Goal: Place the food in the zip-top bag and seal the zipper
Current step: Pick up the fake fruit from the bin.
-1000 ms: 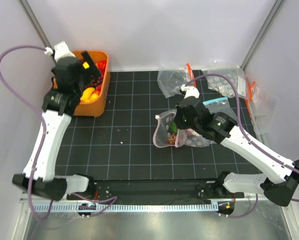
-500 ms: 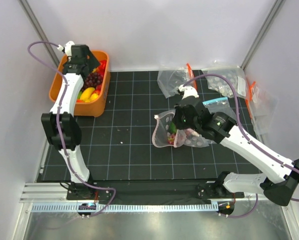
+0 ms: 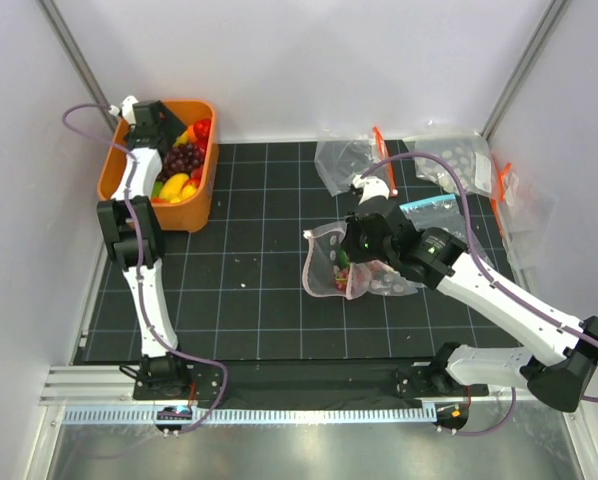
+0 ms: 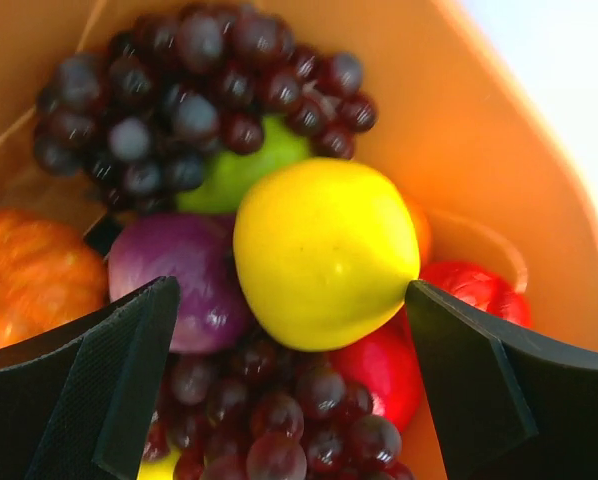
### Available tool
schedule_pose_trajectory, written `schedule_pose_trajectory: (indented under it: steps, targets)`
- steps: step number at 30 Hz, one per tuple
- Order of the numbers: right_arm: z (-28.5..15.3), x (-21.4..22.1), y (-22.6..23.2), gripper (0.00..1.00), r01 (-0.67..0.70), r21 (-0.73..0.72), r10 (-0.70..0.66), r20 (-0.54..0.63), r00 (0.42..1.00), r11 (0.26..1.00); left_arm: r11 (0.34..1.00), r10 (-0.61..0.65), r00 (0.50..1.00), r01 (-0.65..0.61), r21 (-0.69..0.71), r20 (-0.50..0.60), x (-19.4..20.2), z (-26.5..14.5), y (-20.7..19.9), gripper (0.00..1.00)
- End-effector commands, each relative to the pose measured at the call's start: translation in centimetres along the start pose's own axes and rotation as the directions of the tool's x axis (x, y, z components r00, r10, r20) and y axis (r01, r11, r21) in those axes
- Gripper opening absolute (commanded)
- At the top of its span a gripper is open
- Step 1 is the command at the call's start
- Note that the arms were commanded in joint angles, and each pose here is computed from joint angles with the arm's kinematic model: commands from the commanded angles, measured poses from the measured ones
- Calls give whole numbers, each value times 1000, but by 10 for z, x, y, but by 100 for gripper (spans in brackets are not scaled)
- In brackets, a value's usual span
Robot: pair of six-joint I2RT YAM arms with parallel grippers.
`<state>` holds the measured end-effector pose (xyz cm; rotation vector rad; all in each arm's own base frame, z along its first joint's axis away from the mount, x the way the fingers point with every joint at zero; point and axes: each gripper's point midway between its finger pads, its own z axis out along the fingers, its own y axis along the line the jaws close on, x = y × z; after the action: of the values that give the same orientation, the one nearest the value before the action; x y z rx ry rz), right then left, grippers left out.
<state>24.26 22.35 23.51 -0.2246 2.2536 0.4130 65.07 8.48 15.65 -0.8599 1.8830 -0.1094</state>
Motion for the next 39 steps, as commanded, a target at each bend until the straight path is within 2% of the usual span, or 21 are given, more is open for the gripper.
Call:
schedule_pose_trajectory:
  steps: [1, 2, 4, 7, 11, 12, 14, 18, 19, 20, 21, 23, 24, 28, 39]
  targets:
    - [-3, -13, 8, 1, -1, -45, 3, 47, 999, 999, 987, -137, 986, 127, 103, 93, -36, 23, 5, 100]
    - [-3, -13, 7, 1, -1, -40, 3, 50, 999, 999, 979, -173, 979, 159, 126, 106, -45, 26, 4, 100]
    - [-2, -15, 7, 1, 2, -33, 0, 53, 999, 999, 975, -192, 978, 180, 127, 84, -36, 39, 9, 100]
    - [-2, -17, 9, 1, 7, -37, -5, 53, 999, 999, 959, -234, 967, 214, 184, 97, -45, 44, 0, 100]
    - [1, -18, 9, 1, 11, -34, -9, 51, 999, 999, 938, -310, 947, 291, 187, 82, -41, 52, 4, 96]
    - [1, -17, 10, 1, 10, -35, -8, 49, 999, 999, 934, -323, 944, 305, 187, 72, -38, 54, 6, 92]
    - [2, -17, 11, 1, 13, -40, -12, 45, 999, 999, 919, -347, 935, 325, 223, 67, -39, 58, 2, 91]
    - [2, -16, 10, 1, 13, -36, -11, 44, 999, 999, 885, -384, 923, 356, 299, 37, -42, 57, -15, 71]
    - [2, -16, 11, 1, 12, -40, -11, 47, 999, 999, 881, -391, 920, 363, 305, 34, -43, 57, -16, 71]
    - [3, -16, 11, 1, 10, -42, -8, 46, 999, 999, 875, -394, 919, 366, 315, 26, -42, 55, -19, 73]
    - [2, -17, 13, 1, 10, -48, -8, 48, 999, 999, 868, -401, 916, 372, 328, 22, -43, 54, -21, 81]
    - [1, -17, 14, 1, 6, -54, -4, 50, 999, 999, 864, -398, 917, 369, 341, 14, -45, 50, -25, 89]
    - [2, -16, 14, 1, 6, -56, -4, 45, 999, 998, 863, -388, 922, 359, 356, 12, -47, 45, -31, 97]
    - [0, -16, 13, 1, 6, -58, -3, 47, 999, 998, 862, -377, 926, 350, 367, 4, -47, 38, -37, 100]
    - [-3, -14, 15, 1, -11, -80, 15, 52, 999, 997, 900, -289, 956, 285, 331, -37, -14, 27, -54, 98]
